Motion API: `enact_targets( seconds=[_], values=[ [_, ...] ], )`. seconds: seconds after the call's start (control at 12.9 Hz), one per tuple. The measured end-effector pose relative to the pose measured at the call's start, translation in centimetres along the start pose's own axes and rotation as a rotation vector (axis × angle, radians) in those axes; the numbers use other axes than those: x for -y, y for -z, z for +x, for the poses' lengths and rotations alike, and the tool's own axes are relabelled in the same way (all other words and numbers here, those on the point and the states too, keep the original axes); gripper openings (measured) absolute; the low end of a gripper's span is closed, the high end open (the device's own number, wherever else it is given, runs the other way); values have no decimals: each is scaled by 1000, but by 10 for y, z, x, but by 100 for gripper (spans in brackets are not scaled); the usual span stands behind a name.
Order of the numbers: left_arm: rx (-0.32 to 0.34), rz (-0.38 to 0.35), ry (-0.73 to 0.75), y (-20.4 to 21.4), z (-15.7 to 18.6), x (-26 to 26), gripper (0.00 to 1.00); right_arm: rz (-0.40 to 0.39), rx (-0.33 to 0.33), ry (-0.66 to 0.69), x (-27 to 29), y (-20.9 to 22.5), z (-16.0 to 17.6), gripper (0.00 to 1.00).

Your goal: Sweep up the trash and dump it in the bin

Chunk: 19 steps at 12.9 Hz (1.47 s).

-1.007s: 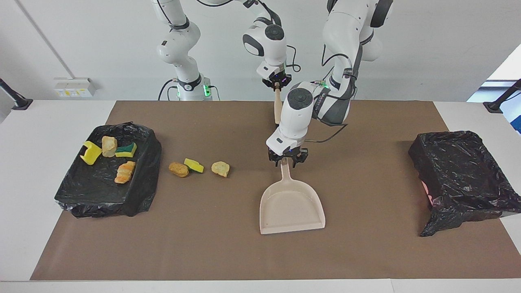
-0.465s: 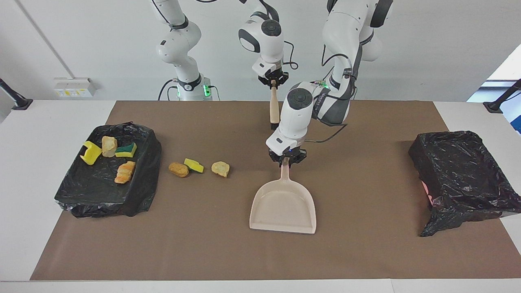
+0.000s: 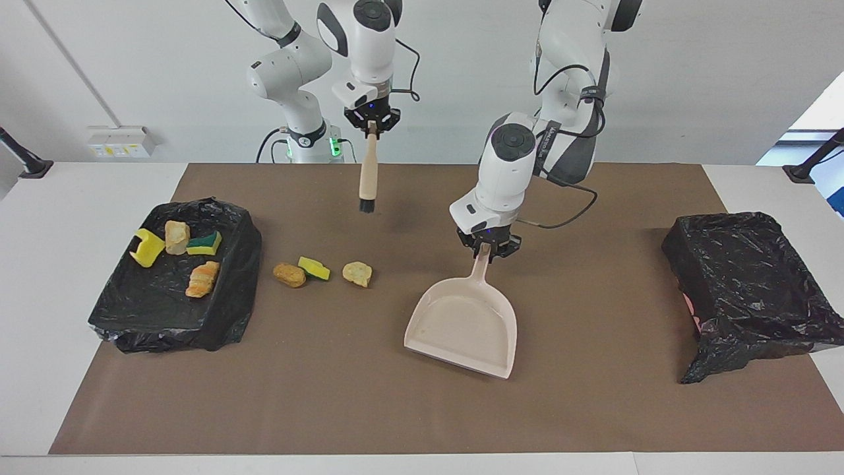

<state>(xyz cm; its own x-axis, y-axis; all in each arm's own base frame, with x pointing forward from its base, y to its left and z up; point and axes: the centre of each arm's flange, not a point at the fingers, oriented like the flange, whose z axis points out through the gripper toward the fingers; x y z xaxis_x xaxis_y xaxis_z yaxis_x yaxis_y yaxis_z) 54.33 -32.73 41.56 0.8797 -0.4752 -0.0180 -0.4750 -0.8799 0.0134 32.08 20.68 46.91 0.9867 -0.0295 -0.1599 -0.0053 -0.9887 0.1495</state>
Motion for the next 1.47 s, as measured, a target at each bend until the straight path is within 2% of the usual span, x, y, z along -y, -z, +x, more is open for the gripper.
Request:
enact_targets(
  seconds=[0.23, 0.39, 0.62, 0.85, 1.16, 1.47],
  values=[
    [52, -5, -196, 8, -10, 23, 33, -58, -10, 50, -73, -20, 57, 26],
    [86, -13, -280, 7, -15, 32, 33, -113, -31, 75, -103, -46, 93, 26],
    [138, -3, -381, 3, -22, 34, 33, -174, -2, 165, -140, -81, 136, 26],
    [193, 15, -441, -18, -36, 18, 33, -196, -6, 190, -155, -90, 153, 26],
    [197, 49, -520, -23, -50, 2, 33, -194, -4, 214, -144, -105, 160, 26],
    [238, 75, -705, -28, -67, 7, 33, -72, 20, 217, -102, -107, 152, 26]
  ],
)
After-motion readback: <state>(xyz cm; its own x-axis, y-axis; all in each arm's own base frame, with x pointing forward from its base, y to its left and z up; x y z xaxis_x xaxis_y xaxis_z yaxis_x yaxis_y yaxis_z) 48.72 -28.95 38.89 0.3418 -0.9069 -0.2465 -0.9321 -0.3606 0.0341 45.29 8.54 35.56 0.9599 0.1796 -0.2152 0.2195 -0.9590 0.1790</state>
